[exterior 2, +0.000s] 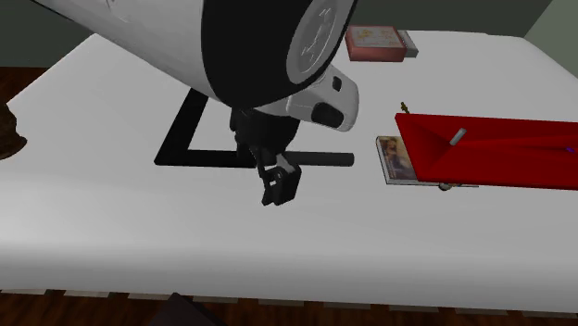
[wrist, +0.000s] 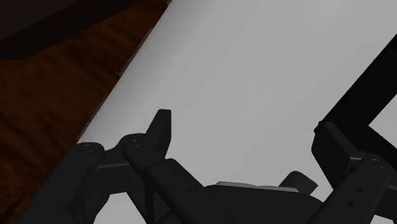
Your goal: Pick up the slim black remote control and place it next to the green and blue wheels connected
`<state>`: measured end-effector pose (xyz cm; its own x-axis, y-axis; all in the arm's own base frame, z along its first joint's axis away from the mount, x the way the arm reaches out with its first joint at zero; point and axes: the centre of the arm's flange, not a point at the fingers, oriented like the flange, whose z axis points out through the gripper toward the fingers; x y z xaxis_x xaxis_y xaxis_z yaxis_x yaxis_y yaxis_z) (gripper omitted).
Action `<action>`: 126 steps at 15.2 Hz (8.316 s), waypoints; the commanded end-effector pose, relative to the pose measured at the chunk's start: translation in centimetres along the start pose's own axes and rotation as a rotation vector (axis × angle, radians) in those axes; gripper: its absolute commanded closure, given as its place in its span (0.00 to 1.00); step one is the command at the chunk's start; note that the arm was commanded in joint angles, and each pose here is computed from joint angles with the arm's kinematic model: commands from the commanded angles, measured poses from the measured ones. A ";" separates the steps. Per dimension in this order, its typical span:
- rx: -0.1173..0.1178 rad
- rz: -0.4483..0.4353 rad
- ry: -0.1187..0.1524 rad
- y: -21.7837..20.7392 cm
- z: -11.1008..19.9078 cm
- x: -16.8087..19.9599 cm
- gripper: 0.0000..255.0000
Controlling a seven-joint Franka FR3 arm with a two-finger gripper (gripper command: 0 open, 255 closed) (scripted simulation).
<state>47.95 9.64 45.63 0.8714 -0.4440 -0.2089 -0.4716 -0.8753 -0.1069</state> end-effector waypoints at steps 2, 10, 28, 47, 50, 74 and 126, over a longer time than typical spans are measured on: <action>0.011 0.104 0.005 -1.9 1.5 3.2 0.00; 0.035 0.369 0.017 -5.2 5.0 12.2 0.00; 0.055 0.582 0.026 -6.3 11.6 20.0 0.00; 0.055 0.582 0.026 -6.6 9.1 19.5 1.00; 0.055 0.582 0.026 -6.7 7.5 19.1 1.00; 0.055 0.582 0.026 -8.1 -4.8 16.5 1.00; 0.055 0.582 0.026 33.6 -9.1 32.2 1.00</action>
<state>61.44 -35.79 44.65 0.4694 -0.8539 -0.2249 -0.8794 -0.4750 -0.0322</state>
